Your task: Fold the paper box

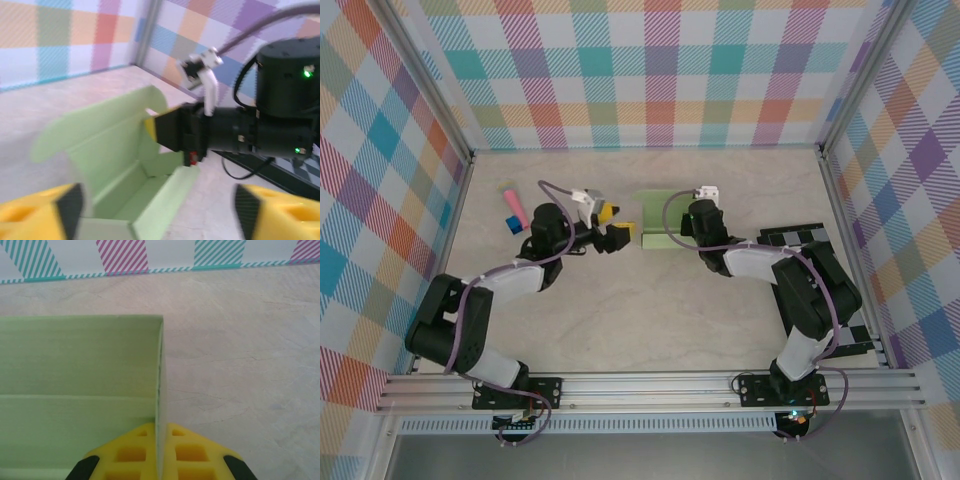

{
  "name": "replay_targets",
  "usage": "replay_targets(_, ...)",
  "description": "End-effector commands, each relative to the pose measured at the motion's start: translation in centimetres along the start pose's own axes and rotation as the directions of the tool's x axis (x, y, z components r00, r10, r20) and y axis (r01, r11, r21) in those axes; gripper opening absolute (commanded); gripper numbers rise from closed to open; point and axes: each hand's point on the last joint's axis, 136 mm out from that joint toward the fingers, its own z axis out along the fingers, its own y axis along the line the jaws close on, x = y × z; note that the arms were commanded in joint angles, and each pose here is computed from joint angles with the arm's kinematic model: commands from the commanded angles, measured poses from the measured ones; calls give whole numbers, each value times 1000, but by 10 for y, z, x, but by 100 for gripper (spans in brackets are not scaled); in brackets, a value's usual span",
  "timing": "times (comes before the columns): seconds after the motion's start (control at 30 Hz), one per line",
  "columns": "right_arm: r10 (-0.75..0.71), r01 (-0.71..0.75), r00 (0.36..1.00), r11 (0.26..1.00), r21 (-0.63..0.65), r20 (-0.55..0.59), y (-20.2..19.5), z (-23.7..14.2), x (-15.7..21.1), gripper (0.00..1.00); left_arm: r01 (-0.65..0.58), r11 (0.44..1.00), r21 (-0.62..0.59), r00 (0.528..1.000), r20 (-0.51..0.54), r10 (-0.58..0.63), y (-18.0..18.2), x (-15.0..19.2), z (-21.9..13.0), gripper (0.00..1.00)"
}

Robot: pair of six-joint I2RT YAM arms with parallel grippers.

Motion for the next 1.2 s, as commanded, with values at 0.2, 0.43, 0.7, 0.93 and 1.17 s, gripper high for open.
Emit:
replay_targets(0.2, -98, 88, 994, 979, -182, -44, 17, 14, 10, 0, -13, 976, -215, 983, -179, -26, 64, -1, 13, 100)
replay_targets(0.43, -134, 119, 990, 965, -233, -46, 21, 17, 4, 0, -69, 986, -154, 991, -128, 50, 81, -27, 51, 98)
replay_targets(0.7, -178, 163, 984, 948, -274, -27, 28, 15, -2, 0, -133, 990, 51, 956, -258, 141, 78, 7, 87, 77)
replay_targets(0.93, -193, 176, 981, 945, -275, -34, 28, 14, -1, 0, -79, 986, 148, 942, -312, 122, 52, 15, 105, 60)
replay_targets(1.17, -206, 189, 978, 941, -280, -30, 29, 15, -4, 0, -23, 975, 221, 928, -358, 103, 32, 22, 109, 62)
